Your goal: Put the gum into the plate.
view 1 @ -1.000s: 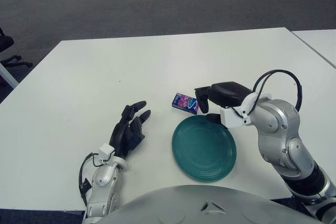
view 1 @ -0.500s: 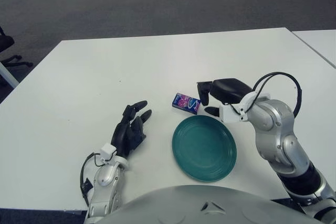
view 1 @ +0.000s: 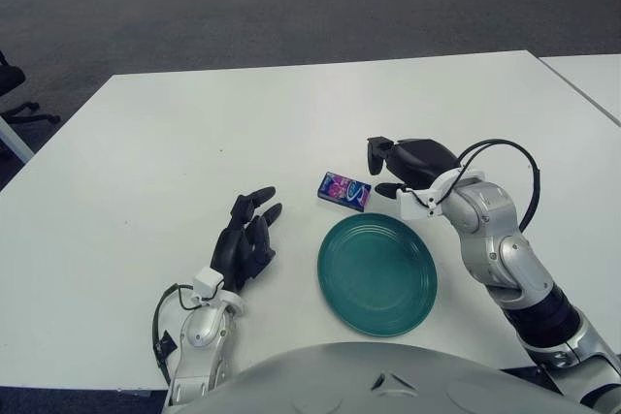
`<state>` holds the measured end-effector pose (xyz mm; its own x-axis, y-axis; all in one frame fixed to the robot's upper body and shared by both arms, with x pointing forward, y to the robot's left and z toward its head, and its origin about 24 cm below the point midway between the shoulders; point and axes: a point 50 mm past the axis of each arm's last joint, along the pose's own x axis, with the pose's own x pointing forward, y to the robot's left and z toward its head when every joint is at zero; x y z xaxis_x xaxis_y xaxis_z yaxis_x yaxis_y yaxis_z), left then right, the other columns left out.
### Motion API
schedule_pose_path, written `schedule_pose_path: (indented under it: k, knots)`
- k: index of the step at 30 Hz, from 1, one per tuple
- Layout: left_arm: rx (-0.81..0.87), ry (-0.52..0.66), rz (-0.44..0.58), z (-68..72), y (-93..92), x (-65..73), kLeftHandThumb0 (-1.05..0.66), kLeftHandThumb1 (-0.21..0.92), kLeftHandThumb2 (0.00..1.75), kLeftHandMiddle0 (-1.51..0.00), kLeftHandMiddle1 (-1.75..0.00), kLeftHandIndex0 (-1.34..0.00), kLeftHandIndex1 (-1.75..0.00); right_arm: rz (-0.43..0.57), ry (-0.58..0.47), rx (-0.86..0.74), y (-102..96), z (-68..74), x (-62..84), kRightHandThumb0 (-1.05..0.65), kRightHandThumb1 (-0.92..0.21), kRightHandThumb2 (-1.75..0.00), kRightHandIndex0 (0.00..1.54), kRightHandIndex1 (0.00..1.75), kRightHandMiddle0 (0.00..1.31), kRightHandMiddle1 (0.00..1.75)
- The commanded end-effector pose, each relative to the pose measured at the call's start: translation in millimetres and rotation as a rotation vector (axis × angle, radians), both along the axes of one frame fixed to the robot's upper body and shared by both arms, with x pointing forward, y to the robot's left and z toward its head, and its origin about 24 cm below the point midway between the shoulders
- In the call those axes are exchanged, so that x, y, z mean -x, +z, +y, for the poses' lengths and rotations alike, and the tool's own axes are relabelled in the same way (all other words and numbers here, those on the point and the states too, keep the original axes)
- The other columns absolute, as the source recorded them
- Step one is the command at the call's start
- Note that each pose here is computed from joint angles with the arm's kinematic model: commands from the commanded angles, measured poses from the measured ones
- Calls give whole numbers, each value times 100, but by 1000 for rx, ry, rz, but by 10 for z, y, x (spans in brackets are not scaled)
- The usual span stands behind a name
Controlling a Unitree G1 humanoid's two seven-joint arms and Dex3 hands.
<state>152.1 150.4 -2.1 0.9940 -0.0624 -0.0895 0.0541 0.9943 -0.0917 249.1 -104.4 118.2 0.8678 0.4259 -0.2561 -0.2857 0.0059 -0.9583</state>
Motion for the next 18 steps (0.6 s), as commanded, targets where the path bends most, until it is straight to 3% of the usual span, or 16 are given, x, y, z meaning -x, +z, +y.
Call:
schedule_pose_path:
  k: [1, 6, 11, 18]
  knots:
    - [4, -4, 49, -37, -70, 42, -84, 92, 93, -49, -34, -10, -95, -45, -3, 27, 22, 20, -79, -77, -92, -51, 16, 118, 0, 98]
    - [38, -11, 50, -66, -70, 39, -85, 92, 92, -52, -36, -12, -96, -36, -16, 40, -74, 70, -122, -78, -92, -52, 14, 117, 0, 81]
    - [86, -24, 45, -105, -71, 39, -84, 92, 90, -49, -46, -14, -96, -16, -42, 33, -277, 119, -149, -78, -92, -54, 8, 133, 0, 73]
    - [108, -31, 38, -143, -73, 33, -83, 92, 90, -48, -50, -14, -96, 0, -45, 31, -337, 129, -117, -79, -92, -57, 3, 137, 0, 62]
